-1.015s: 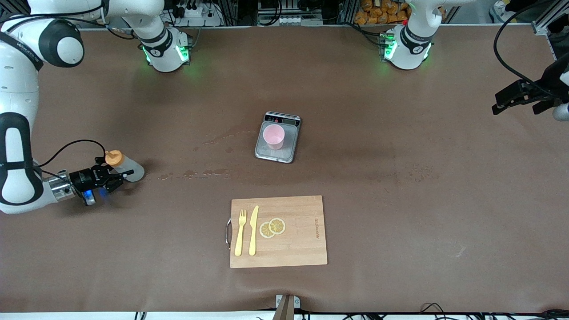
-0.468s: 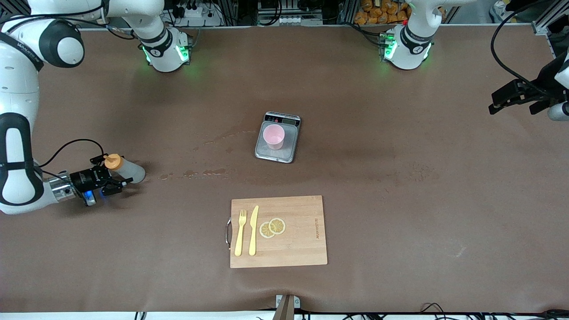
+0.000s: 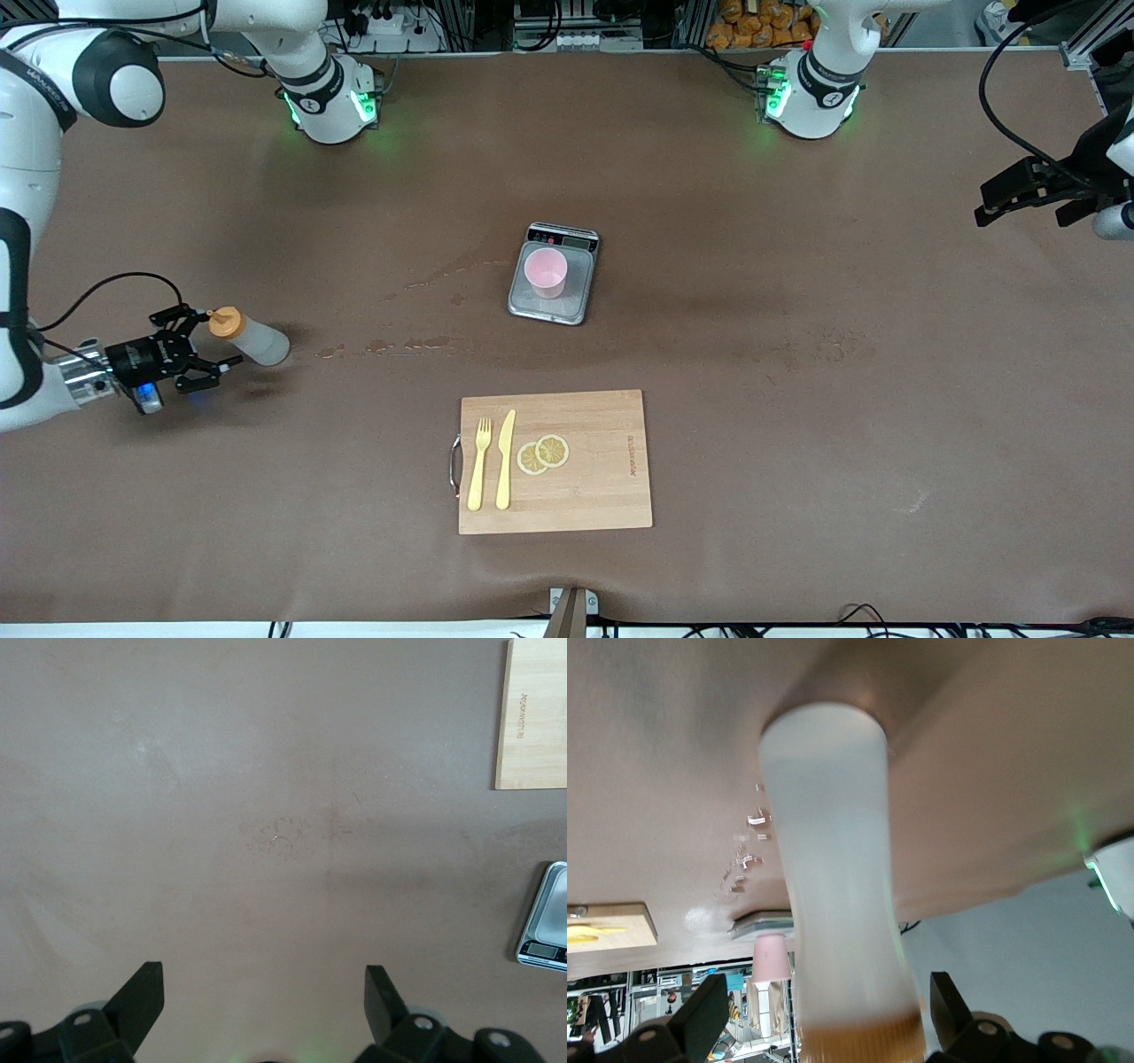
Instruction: Add sauce to pink cup with both arms
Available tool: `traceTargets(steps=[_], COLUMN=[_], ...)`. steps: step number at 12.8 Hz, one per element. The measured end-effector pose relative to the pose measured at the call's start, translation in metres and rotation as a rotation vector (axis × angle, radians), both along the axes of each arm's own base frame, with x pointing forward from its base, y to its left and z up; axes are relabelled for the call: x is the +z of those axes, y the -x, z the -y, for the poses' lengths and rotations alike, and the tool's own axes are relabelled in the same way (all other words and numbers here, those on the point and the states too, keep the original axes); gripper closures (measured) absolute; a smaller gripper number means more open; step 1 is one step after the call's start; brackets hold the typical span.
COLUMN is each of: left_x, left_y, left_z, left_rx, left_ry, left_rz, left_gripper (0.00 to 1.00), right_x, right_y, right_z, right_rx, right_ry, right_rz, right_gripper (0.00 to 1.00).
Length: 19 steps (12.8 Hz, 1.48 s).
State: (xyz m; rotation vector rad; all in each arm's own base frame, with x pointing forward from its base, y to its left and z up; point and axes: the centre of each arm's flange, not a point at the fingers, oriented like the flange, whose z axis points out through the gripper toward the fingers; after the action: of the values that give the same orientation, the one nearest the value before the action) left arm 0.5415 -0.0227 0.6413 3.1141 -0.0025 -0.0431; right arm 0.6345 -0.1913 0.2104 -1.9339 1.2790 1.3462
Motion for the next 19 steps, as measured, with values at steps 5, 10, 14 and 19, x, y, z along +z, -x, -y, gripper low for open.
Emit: traceTargets(steps=[5,10,14,19], left_x=[0.003,0.002,-0.003,-0.003], left_y=[0.004,0.004,0.004,0.004], left_z=[-0.002,-0.002,-0.001,-0.001], left_rx=[0.005,0.010,0.012,0.011], left_ry=[0.000,-0.001,-0.001,0.001], left_rz=[-0.007,-0.011,-0.021,-0.020], left_gripper=[0.00,0.00,0.00,0.00], right_x=[0.083,0.186,0.261,0.329], right_y=[-0.008,-0.025,-0.019,-0.005], right_z=[0.004,-0.085,-0.171,-0.197], right_rx=[0.048,0.213,0.435,0.615], right_ry=[0.093,0.191,0.290,0.302], right_rz=[0.039,0.175,0.334,0.581], right_gripper=[0.00,0.00,0.00,0.00])
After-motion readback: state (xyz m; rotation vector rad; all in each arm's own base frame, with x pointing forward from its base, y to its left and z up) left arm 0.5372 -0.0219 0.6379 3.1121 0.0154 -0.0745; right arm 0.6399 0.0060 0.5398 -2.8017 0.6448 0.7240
